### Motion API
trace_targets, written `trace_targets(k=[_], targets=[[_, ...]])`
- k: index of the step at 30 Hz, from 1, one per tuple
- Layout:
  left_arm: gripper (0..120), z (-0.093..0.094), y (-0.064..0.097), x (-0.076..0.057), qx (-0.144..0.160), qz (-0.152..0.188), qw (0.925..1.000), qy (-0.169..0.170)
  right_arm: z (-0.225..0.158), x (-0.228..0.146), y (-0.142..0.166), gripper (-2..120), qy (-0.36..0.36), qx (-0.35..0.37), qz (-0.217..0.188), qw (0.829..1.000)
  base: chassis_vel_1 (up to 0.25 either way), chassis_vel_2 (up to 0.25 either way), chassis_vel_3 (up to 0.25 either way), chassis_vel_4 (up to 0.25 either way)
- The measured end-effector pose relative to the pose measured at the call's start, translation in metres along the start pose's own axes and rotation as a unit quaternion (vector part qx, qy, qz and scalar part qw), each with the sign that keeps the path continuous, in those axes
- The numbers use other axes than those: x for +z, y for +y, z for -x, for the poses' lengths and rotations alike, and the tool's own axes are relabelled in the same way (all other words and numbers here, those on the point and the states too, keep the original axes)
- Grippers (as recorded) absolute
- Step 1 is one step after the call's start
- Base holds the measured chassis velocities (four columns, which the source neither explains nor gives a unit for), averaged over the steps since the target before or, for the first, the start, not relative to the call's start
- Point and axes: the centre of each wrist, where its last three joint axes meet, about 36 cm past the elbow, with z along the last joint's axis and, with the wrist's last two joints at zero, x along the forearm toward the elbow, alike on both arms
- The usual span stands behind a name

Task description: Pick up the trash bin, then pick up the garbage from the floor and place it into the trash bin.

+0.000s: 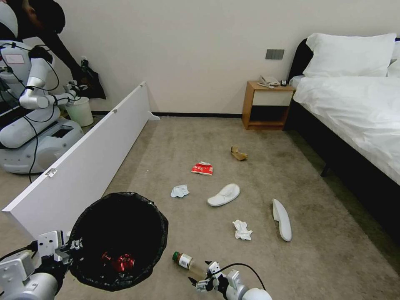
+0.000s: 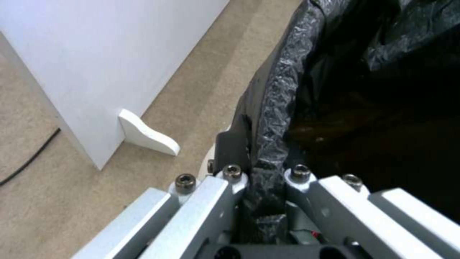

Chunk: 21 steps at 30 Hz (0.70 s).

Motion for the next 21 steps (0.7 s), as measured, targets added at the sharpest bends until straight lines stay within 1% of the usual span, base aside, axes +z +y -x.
trace_targets(k=[10,21], targets=[[2,0.001,0.0,-0.001,0.002,0.0,1.0,-0.001,0.013,0.005,-0.012,100,0.02,0.01,0.005,1.0,0.0,0.0,0.0,0.0],[2,0.001,0.001,-0.001,0.002,0.0,1.0,0.0,0.015,0.004,-0.017,100,0.02,0.015,0.005,1.0,0.0,0.0,0.0,0.0]])
